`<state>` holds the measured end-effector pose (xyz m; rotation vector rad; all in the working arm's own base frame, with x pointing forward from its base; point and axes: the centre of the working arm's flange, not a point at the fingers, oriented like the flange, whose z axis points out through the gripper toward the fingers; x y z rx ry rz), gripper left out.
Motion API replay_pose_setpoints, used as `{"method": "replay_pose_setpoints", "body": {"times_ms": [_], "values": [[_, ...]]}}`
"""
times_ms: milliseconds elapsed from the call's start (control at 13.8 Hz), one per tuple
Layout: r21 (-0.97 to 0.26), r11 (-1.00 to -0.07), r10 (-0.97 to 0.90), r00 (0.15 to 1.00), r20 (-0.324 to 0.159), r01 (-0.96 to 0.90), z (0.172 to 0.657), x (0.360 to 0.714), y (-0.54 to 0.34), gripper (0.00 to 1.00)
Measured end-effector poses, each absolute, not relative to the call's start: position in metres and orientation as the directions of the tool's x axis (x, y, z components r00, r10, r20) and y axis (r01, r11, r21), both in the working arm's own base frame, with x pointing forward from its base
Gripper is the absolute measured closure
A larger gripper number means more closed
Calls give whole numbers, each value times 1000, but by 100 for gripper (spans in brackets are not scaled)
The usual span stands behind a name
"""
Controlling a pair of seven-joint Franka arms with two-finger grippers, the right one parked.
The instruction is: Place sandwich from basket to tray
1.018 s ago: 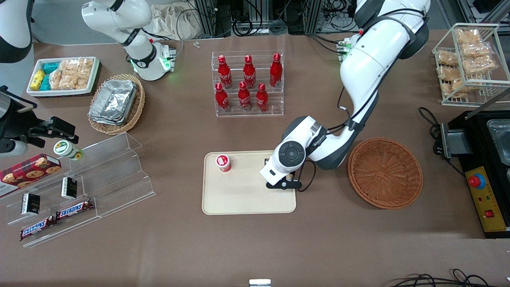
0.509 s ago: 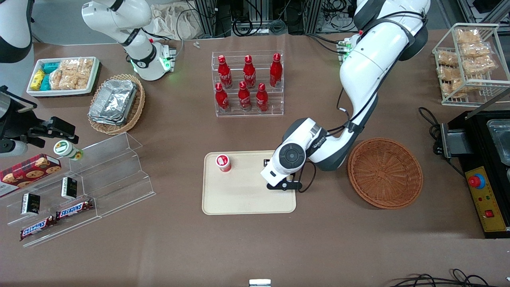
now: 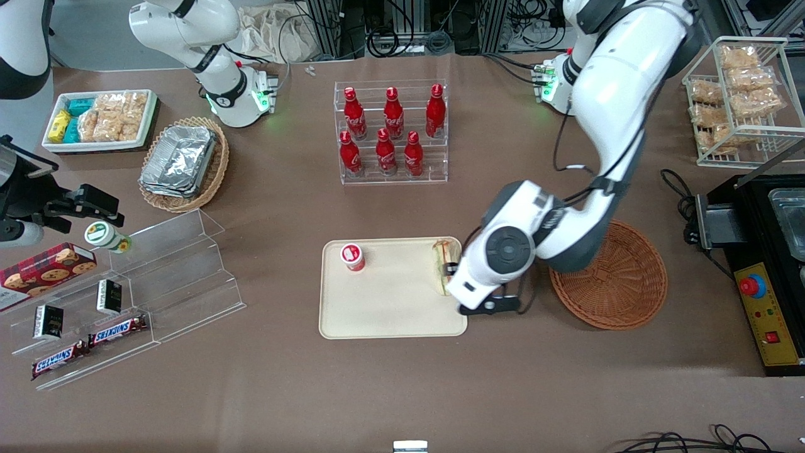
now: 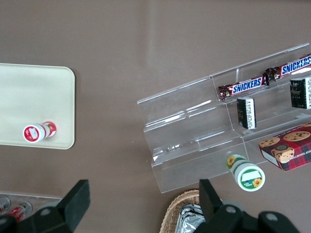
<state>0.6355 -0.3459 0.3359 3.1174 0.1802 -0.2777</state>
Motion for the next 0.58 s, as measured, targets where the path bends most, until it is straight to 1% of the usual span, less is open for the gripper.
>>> {"method": "replay_pose_setpoints", "body": {"times_ms": [73, 218, 364, 582], "values": [[-13, -991, 132, 977, -169, 131, 357, 639, -331, 0], [-14, -984, 177, 975, -134, 177, 397, 647, -297, 0], [-9, -980, 198, 974, -109, 198, 430, 651, -249, 0], [24, -985, 168, 981, -102, 171, 467, 640, -189, 0]]}}
